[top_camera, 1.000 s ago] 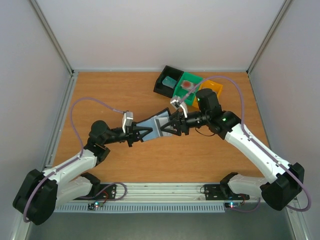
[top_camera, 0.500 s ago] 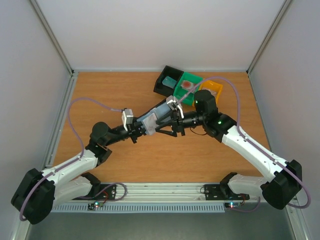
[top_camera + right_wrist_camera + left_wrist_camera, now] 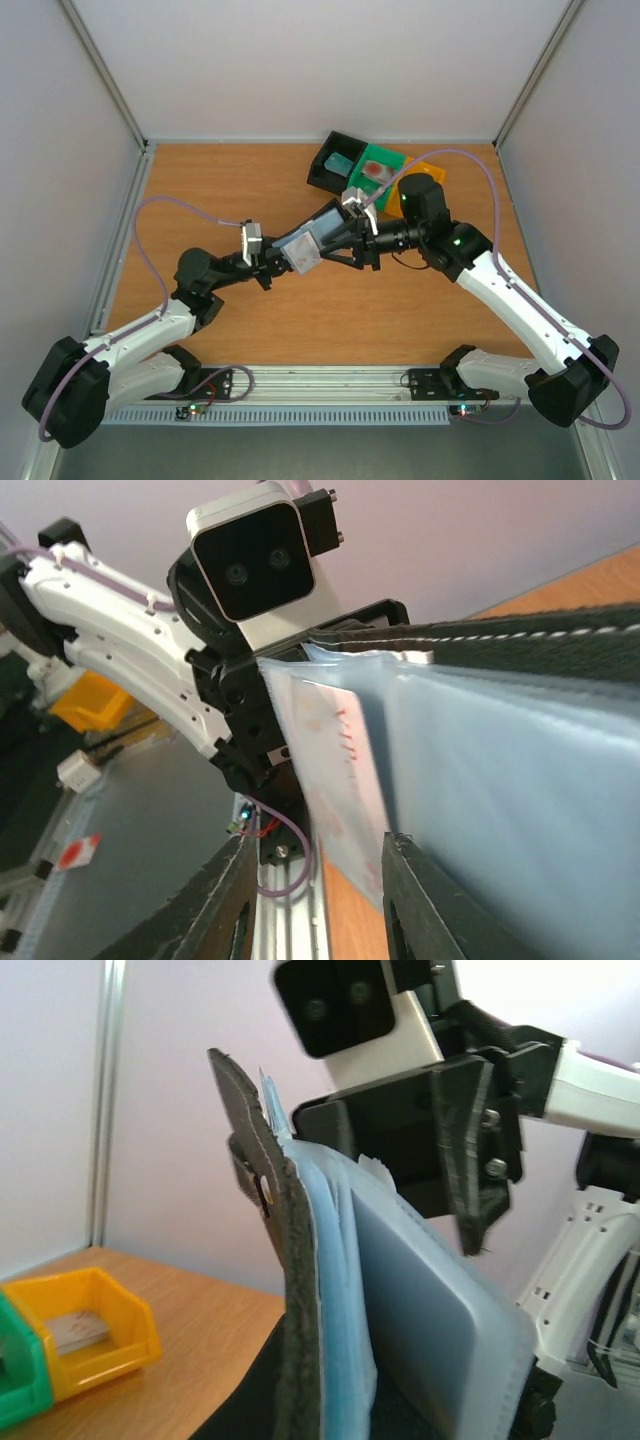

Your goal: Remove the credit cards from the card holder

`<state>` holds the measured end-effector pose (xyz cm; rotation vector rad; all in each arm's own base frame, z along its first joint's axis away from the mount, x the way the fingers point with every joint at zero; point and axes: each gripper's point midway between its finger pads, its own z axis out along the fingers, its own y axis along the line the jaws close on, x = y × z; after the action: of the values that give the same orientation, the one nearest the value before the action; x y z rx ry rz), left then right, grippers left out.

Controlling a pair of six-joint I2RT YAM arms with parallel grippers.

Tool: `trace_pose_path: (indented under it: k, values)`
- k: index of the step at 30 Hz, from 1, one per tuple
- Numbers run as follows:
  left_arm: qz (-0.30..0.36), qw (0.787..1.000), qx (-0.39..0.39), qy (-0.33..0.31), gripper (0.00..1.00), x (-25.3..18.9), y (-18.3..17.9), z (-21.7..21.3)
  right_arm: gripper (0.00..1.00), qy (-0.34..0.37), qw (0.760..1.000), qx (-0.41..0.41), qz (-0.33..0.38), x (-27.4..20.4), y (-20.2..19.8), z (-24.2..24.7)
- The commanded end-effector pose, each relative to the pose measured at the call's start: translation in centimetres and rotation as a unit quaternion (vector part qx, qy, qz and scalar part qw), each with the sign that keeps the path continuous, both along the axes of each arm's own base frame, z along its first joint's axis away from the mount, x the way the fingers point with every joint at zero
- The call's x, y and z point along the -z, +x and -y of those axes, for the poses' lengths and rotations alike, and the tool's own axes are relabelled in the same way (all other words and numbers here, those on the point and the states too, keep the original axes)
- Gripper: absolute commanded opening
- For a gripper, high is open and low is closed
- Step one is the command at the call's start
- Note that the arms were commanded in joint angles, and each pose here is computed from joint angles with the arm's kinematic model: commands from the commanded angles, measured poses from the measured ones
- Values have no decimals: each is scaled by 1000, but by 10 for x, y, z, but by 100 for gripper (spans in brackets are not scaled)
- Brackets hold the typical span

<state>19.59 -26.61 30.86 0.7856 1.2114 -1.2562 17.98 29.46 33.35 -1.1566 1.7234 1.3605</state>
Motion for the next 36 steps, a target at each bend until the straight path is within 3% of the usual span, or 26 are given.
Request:
trace_pose_path:
  k: [1,13,20,26,36]
  values:
    - [93,994,38,-43,0,-36,-28,-4,32,-3,1000,-21,11,-7,-4,0]
    - [86,994,46,-42,0,-36,-28,2,26,11,994,-106,3,-8,-28,-19]
    - [68,996,41,-38,0,-31,-25,3,16,34,989,-147,-11,-16,-45,-15]
    - [62,997,35,-35,0,-30,-22,3,2,28,992,-120,5,-18,-40,-13]
    - [64,997,35,-36,0,-29,-26,0,1,-3,999,-37,38,-7,-17,6]
